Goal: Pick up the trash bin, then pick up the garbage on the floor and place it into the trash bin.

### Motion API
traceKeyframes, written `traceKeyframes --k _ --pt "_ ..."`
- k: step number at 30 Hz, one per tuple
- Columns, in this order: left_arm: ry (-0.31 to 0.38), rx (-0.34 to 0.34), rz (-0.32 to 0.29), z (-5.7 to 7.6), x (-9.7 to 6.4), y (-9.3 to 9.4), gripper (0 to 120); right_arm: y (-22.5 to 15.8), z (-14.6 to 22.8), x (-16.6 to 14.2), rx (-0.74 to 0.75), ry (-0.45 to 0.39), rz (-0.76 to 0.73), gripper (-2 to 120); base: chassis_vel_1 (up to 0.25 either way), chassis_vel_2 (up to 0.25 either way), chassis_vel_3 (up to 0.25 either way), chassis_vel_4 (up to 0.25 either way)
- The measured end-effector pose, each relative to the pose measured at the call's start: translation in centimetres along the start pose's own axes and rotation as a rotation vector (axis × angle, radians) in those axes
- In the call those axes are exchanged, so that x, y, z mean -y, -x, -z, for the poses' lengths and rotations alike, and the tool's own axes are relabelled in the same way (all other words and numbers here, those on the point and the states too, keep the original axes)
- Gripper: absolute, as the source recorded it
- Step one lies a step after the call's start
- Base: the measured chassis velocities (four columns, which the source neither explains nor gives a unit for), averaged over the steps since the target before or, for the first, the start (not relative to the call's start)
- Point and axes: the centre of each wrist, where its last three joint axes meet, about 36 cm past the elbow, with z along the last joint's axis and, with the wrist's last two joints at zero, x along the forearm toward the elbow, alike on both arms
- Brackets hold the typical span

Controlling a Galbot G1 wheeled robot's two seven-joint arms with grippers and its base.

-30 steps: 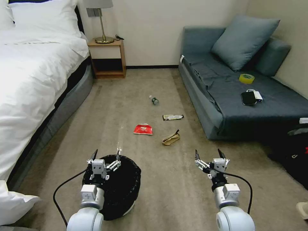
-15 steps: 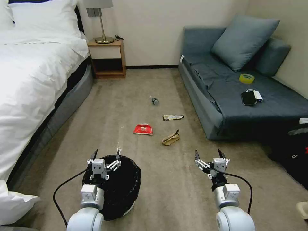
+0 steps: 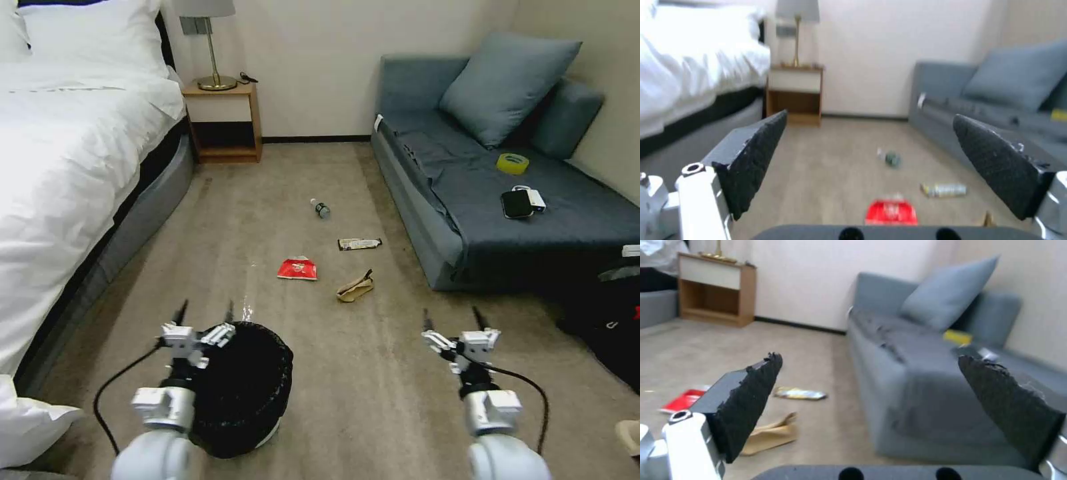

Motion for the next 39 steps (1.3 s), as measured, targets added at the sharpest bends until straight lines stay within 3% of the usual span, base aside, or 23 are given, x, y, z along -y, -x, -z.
traceKeyframes --k 3,5,7,8,12,13,15,17,18,22,23,28,39 --pt "0.016 0.0 0.001 0.7 -0.5 0.1 100 -0.2 -0.4 0.3 0.031 0.017 0.018 100 0.0 0.0 0.0 0.0" --pt "0.031 -0.035 0.03 1.5 -0.7 0.1 100 -0.2 -0.3 0.3 0.031 0.042 0.02 100 0.0 0.0 0.0 0.0" --pt "0.053 -0.124 0.09 3.0 -0.7 0.0 100 -0.2 0.0 0.2 0.017 0.075 0.021 100 0.0 0.0 0.0 0.0" --pt "0.053 -0.124 0.09 3.0 -0.7 0.0 100 -0.2 0.0 0.2 0.017 0.075 0.021 100 0.0 0.0 0.0 0.0" --pt "0.056 -0.305 0.176 6.0 -0.6 0.2 100 -0.1 0.7 0.1 -0.019 0.117 0.035 100 0.0 0.0 0.0 0.0" --pt "0.056 -0.305 0.176 6.0 -0.6 0.2 100 -0.1 0.7 0.1 -0.019 0.117 0.035 100 0.0 0.0 0.0 0.0" --pt "0.042 -0.376 0.194 7.4 -0.4 0.5 100 0.0 1.1 0.4 -0.033 0.117 0.049 100 0.0 0.0 0.0 0.0" --pt "-0.017 -0.472 0.199 8.3 -0.2 0.6 100 0.1 1.4 0.6 -0.041 0.119 0.061 100 0.0 0.0 0.0 0.0" --pt "-0.017 -0.472 0.199 8.3 -0.2 0.6 100 0.1 1.4 0.6 -0.041 0.119 0.061 100 0.0 0.0 0.0 0.0" --pt "-0.137 -0.645 0.231 7.5 -0.4 0.6 100 0.2 1.7 0.8 -0.038 0.118 0.068 100 0.0 0.0 0.0 0.0" --pt "-0.137 -0.645 0.231 7.5 -0.4 0.6 100 0.2 1.7 0.8 -0.038 0.118 0.068 100 0.0 0.0 0.0 0.0" --pt "-0.194 -0.774 0.275 4.9 -1.7 0.4 100 0.0 1.3 0.8 -0.046 0.123 0.07 100 0.0 0.0 0.0 0.0" --pt "-0.234 -0.838 0.28 2.5 -1.7 0.9 98 0.3 0.5 1.1 -0.048 0.127 0.064 100 0.0 0.0 0.0 0.0"
